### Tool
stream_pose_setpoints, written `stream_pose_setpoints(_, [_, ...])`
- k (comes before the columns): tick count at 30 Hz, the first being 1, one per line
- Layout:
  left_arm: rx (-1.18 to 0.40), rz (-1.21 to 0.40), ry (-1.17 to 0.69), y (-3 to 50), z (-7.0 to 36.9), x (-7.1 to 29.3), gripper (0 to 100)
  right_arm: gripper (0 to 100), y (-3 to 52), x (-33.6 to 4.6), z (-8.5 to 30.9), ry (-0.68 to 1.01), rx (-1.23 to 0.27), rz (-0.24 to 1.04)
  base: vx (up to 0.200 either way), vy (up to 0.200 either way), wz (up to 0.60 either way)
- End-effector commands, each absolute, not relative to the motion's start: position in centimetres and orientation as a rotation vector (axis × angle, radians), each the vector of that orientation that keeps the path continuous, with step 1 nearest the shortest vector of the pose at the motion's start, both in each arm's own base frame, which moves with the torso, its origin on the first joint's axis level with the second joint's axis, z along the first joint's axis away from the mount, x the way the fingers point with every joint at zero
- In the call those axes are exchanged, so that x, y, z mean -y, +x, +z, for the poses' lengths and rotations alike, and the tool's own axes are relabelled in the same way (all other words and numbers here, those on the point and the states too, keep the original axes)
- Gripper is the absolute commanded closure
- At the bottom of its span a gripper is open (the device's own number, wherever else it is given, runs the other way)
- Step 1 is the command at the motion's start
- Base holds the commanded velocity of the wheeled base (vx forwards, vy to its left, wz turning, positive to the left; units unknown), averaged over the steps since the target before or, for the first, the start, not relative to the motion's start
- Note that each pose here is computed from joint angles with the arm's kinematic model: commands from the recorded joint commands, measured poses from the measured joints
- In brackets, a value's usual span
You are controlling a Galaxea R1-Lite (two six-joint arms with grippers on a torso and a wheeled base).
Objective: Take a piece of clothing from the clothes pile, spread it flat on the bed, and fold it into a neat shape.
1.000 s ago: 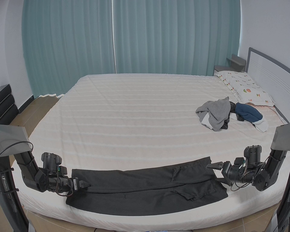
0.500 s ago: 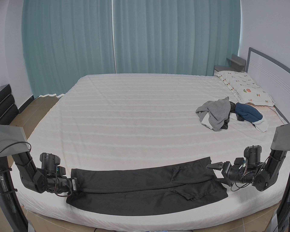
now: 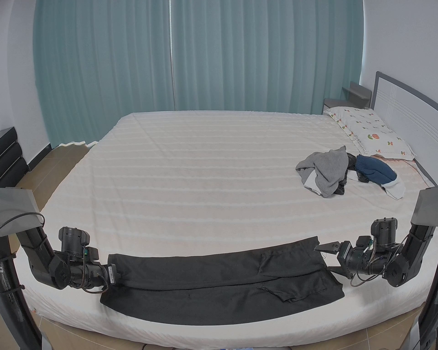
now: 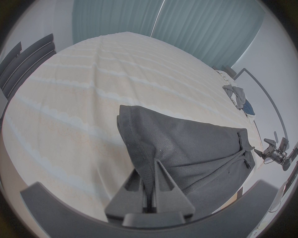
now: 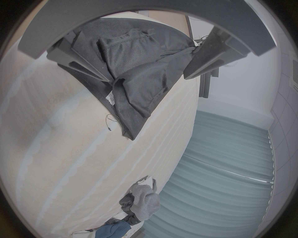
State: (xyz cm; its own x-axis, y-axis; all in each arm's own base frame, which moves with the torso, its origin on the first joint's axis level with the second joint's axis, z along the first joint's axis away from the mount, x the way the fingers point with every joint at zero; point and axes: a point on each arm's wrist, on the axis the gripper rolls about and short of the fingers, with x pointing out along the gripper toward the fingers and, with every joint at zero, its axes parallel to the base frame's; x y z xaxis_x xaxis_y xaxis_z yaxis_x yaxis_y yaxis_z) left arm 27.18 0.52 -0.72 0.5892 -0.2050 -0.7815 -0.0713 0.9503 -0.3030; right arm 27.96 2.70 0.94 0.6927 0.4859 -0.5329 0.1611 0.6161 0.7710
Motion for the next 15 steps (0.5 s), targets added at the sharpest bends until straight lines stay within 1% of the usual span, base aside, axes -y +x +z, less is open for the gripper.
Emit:
stream_pose_setpoints(1, [-0.941,-0.079,-0.318,27.2,-0.8,-0.5,100,0,28.1,-2.3,1.2,0.915,-0.792,0.206,0.000,0.200,0.00])
stream_pose_setpoints(6, [-0.913,-0.078,-0.329,28.0,-0.5,-0.6,100,0,28.1,-2.3,1.2,0.916,-0.791,0.208,0.000,0.000,0.00])
stream_pose_setpoints(9, [-0.899,-0.056,-0.376,28.5,-0.2,-0.5,100,0,28.1,-2.3,1.2,0.915,-0.792,0.209,0.000,0.000,0.00])
stream_pose_setpoints(15, [-0.890,-0.049,-0.407,28.7,0.0,-0.4,100,0,28.1,-2.3,1.2,0.917,-0.792,0.211,0.000,0.000,0.00])
